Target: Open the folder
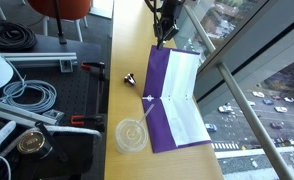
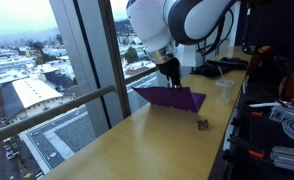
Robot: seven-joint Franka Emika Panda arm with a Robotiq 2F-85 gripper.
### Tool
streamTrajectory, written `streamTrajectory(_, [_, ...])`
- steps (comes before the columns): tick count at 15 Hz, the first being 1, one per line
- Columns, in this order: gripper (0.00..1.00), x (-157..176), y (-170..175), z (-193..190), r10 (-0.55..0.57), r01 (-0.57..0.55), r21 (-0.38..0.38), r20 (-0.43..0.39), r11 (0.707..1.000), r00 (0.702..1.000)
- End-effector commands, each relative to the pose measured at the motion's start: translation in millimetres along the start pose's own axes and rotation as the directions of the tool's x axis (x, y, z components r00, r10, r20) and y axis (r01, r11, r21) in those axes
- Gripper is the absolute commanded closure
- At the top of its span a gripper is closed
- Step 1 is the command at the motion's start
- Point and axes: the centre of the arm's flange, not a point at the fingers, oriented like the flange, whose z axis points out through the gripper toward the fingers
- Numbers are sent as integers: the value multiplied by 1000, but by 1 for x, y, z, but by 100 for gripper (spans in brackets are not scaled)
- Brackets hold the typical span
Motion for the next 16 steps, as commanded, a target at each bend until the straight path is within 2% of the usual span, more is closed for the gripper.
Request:
streamTrajectory(1, [100, 14, -1, -9, 61, -61, -8, 27, 998, 998])
streamTrajectory(4, [100, 13, -3, -7, 86, -86, -4, 43, 996, 995])
streamTrajectory(5, [74, 11, -4, -9, 86, -86, 1, 39, 996, 995])
streamTrajectory(6, [73, 10, -3, -12, 87, -88, 7, 35, 996, 996])
streamTrajectory(8, [60, 2, 0, -27, 86, -86, 45, 0, 995, 996])
streamTrajectory(10, [45, -7, 2, -44, 78, -71, 119, -53, 990, 996])
streamTrajectory(13, [23, -14, 18, -63, 109, -69, 247, -152, 967, 982])
streamTrajectory(16, [2, -27, 60, -55, 132, -48, 361, -212, 931, 968])
